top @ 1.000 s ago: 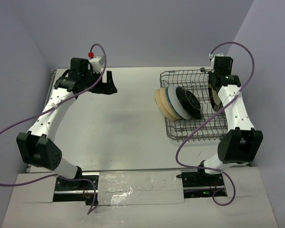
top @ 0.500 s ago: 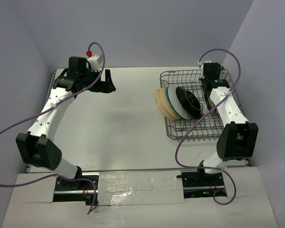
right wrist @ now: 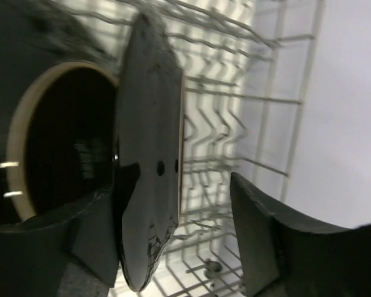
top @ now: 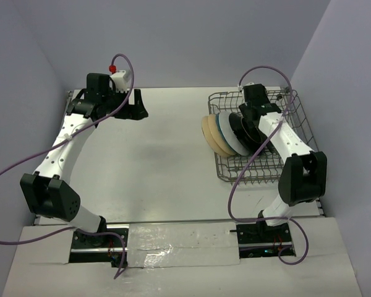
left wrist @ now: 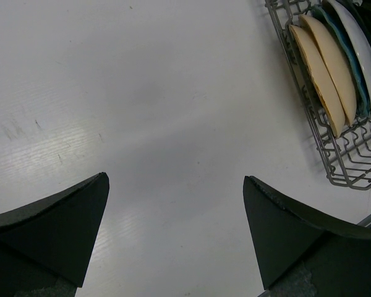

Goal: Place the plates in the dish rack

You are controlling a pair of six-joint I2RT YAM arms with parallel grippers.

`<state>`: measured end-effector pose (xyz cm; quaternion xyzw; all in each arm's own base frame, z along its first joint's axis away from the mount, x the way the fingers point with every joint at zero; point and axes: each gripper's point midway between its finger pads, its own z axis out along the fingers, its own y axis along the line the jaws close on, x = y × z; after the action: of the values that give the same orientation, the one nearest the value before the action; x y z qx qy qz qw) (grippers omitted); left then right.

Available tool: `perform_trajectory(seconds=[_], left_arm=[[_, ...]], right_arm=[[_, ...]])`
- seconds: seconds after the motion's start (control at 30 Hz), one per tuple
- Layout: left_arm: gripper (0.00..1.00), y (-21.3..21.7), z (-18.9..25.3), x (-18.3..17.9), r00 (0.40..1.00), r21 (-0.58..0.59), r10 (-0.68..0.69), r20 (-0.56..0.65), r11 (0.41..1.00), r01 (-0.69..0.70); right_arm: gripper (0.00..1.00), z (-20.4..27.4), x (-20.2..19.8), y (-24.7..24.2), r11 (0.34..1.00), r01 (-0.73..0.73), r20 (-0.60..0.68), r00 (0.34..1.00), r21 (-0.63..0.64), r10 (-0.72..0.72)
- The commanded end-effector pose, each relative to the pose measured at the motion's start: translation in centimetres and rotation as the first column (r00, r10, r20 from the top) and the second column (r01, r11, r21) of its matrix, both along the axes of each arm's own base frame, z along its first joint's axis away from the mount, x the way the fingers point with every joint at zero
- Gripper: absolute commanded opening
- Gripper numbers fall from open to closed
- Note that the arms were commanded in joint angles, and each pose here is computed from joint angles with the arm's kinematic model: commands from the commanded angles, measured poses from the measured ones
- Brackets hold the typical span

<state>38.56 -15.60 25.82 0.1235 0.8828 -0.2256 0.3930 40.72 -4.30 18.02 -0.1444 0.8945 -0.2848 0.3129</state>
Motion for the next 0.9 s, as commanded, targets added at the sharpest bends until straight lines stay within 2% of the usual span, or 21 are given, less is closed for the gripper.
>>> perform_trajectory(seconds=[0.0, 0.13, 0.5, 0.67, 0.87], left_arm=[[0.99, 0.4, 1.6, 0.5, 0.998, -0.011, 0.003, 0.069, 1.000, -0.002], [0.99, 0.5, 1.4, 0.3, 0.998, -0.018, 0.007, 0.062, 1.000, -0.006], [0.99, 0.6, 2.0, -0.3, 0.998, -0.042, 0.006, 0.059, 0.999, -0.003], [0.99, 1.0, 1.8, -0.6, 0.999, -0.068, 0.016, 0.035, 0.998, -0.014], [0.99, 2.8, 2.3, -0.6, 0.998, -0.117, 0.061, 0.031, 0.992, -0.057]], right_arm=[[0.70, 1.7, 0.8, 3.0, 0.990, -0.021, 0.039, 0.999, 0.136, 0.016], [0.72, 1.1, 0.4, 5.4, 0.971, -0.055, 0.008, 0.998, 0.232, 0.055], [0.73, 0.3, -1.7, 8.2, 0.931, -0.081, -0.045, 0.994, 0.356, 0.103], [0.87, 3.5, -2.2, 9.5, 0.893, -0.109, 0.016, 0.993, 0.436, 0.114], [0.96, 9.7, -2.1, 11.9, 0.808, -0.200, 0.141, 0.979, 0.555, 0.145]])
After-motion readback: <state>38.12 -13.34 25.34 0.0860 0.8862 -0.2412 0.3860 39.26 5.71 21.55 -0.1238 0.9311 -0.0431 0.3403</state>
